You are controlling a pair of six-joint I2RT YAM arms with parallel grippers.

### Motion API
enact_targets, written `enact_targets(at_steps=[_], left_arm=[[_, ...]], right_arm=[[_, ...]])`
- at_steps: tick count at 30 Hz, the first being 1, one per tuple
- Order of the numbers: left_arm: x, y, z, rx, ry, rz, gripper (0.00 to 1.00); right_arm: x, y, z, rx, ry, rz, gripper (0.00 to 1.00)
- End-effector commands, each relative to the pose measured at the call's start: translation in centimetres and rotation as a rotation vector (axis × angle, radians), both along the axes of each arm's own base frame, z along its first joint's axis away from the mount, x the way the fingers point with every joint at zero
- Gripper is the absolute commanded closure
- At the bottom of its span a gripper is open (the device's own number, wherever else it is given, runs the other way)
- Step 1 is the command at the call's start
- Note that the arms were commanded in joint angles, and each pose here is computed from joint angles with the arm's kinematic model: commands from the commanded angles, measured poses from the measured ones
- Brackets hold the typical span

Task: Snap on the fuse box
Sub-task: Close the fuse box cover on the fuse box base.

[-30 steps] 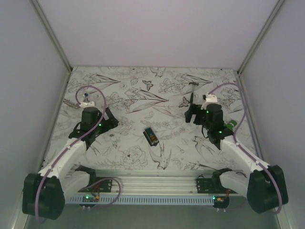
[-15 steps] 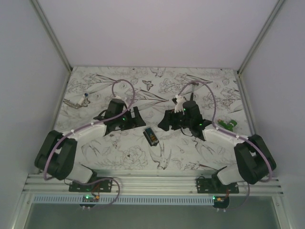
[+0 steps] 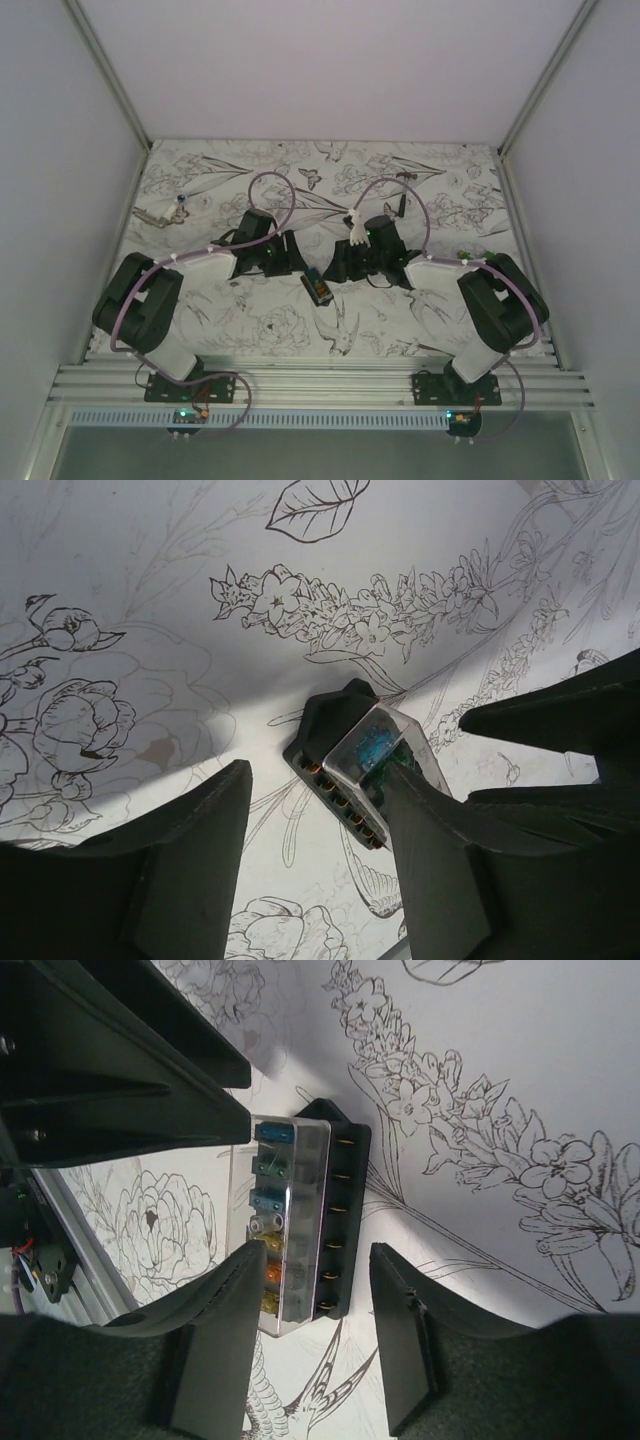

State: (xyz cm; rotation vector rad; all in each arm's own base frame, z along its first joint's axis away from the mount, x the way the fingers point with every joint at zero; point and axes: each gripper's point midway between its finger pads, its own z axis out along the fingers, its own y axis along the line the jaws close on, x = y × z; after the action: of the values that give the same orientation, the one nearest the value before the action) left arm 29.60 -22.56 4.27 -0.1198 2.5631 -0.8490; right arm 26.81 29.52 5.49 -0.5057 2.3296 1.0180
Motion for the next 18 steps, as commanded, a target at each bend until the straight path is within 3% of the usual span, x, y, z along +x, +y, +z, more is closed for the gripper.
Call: enact_targets(at_steps=[1,18], left_arm=[[0.0,-0.9,-0.4,-0.015,0.021,-0.023,0.44],[-3.6,0.2,-5.5,0.043,0.194,0.007,0.71]], right_arm=[[0.2,1.6,0.9,0.046,-0.017,0.041,0.5],[-1.6,1.0,-4.0,-0.068,0.097,0.069,0.78]])
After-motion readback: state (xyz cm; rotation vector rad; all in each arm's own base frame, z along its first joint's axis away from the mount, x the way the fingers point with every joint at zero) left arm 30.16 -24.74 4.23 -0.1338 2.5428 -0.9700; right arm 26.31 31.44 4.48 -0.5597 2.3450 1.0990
